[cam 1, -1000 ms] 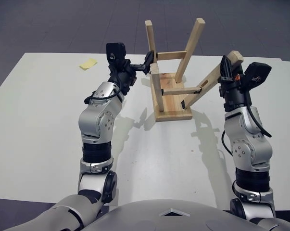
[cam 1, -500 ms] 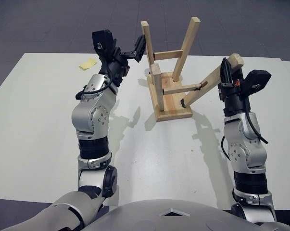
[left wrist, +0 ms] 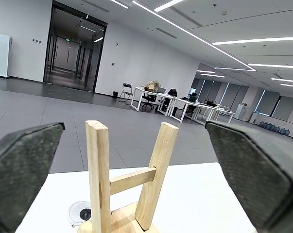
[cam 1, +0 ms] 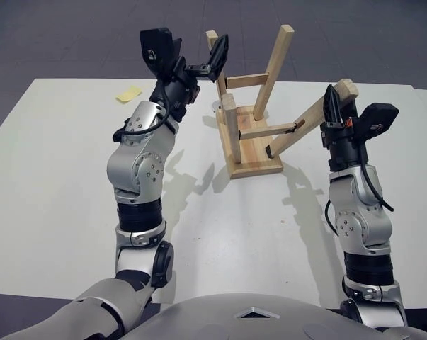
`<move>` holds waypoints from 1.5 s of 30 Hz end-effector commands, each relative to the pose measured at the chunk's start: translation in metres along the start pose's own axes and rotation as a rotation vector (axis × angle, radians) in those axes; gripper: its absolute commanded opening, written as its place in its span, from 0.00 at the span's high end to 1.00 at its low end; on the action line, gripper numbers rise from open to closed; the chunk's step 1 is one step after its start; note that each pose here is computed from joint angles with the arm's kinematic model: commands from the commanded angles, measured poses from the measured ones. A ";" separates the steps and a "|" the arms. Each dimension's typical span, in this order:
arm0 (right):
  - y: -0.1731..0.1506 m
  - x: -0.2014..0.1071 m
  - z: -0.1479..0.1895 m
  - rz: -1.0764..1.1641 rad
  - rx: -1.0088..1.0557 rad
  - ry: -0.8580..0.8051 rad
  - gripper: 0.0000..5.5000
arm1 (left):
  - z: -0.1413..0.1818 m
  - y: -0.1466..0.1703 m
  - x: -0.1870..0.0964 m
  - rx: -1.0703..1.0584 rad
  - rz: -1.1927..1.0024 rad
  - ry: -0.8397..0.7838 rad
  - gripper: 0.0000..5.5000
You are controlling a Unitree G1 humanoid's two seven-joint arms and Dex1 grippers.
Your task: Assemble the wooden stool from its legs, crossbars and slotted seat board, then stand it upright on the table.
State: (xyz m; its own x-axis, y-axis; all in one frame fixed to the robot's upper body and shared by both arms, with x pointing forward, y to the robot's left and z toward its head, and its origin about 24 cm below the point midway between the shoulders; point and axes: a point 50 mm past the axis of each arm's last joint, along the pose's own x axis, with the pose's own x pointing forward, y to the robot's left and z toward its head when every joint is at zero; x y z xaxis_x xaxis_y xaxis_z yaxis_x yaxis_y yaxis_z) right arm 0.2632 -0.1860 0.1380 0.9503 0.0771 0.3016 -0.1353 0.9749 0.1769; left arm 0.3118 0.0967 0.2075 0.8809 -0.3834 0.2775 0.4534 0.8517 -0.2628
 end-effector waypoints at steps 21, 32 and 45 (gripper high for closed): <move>-0.010 -0.077 -0.119 0.059 -0.041 0.906 0.81 | 0.012 -0.025 0.008 -0.006 -0.089 -0.069 0.02; -0.005 -0.071 -0.118 0.116 -0.142 0.914 0.81 | 0.021 -0.038 0.015 0.069 -0.168 -0.099 0.02; 0.001 -0.062 -0.127 0.141 -0.260 0.934 0.60 | 0.021 -0.028 0.019 0.035 -0.111 -0.110 0.02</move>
State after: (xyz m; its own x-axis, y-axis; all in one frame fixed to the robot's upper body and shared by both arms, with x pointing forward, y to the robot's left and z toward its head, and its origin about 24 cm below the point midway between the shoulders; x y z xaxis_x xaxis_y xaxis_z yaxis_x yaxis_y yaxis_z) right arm 0.2734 -0.1557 0.0846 0.9437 0.2871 -0.1646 -0.3020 0.9504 -0.0740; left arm 0.3098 0.0716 0.2320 0.8058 -0.4492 0.3858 0.5498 0.8096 -0.2058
